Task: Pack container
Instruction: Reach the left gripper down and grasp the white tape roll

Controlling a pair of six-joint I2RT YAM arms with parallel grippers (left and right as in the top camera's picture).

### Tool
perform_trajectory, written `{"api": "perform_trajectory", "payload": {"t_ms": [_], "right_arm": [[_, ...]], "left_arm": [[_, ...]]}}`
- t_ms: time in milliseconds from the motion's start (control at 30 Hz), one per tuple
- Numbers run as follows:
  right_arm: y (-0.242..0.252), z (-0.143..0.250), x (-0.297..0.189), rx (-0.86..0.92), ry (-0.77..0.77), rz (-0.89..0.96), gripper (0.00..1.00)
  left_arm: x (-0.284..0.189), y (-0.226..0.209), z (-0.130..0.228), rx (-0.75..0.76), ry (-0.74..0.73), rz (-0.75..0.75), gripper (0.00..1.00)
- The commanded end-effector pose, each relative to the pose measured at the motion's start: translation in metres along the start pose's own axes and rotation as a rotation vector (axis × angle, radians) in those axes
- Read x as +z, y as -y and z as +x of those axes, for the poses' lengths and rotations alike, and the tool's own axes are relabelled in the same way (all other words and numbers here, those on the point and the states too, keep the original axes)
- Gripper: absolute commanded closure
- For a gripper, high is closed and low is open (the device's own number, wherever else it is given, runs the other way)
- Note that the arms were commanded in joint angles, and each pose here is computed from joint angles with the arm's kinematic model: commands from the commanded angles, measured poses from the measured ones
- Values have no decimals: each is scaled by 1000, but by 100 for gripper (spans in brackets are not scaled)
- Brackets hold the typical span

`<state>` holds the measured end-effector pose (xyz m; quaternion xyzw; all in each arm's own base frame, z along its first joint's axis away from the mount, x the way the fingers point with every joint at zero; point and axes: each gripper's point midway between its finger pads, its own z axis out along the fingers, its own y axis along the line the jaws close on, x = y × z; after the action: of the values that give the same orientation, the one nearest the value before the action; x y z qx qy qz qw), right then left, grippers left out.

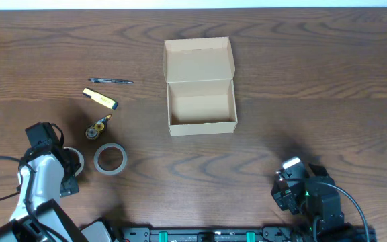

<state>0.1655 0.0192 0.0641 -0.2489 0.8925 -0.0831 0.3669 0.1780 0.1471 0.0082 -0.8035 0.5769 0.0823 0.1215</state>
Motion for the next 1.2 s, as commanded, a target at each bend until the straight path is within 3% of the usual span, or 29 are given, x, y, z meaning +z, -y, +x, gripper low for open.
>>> {"api": "perform_trajectory", "payload": {"t_ms": [0, 267, 400, 567, 800, 1000, 1167], "right_arm": [[2, 2, 1, -5, -6, 10, 1], [2, 2, 1, -5, -7, 10, 1], [2, 2, 1, -5, -6, 10, 1], [2, 2, 1, -5, -7, 10, 1], [2, 2, 1, -5, -6, 10, 1], [2, 2, 1, -5, -6, 10, 1], [2, 2, 1, -5, -7, 10, 1]], "left_arm": [[4, -3, 3, 13, -19, -18, 28], [10, -7, 6, 21, -26, -50, 62], [10, -5, 5, 19, -24, -39, 93], [1, 6, 1, 6, -12, 13, 94], [-41, 38, -15, 10, 24, 205, 94], [-94, 80, -12, 170, -6, 414, 94], [-158, 127, 20, 412, -33, 613, 94]]}}
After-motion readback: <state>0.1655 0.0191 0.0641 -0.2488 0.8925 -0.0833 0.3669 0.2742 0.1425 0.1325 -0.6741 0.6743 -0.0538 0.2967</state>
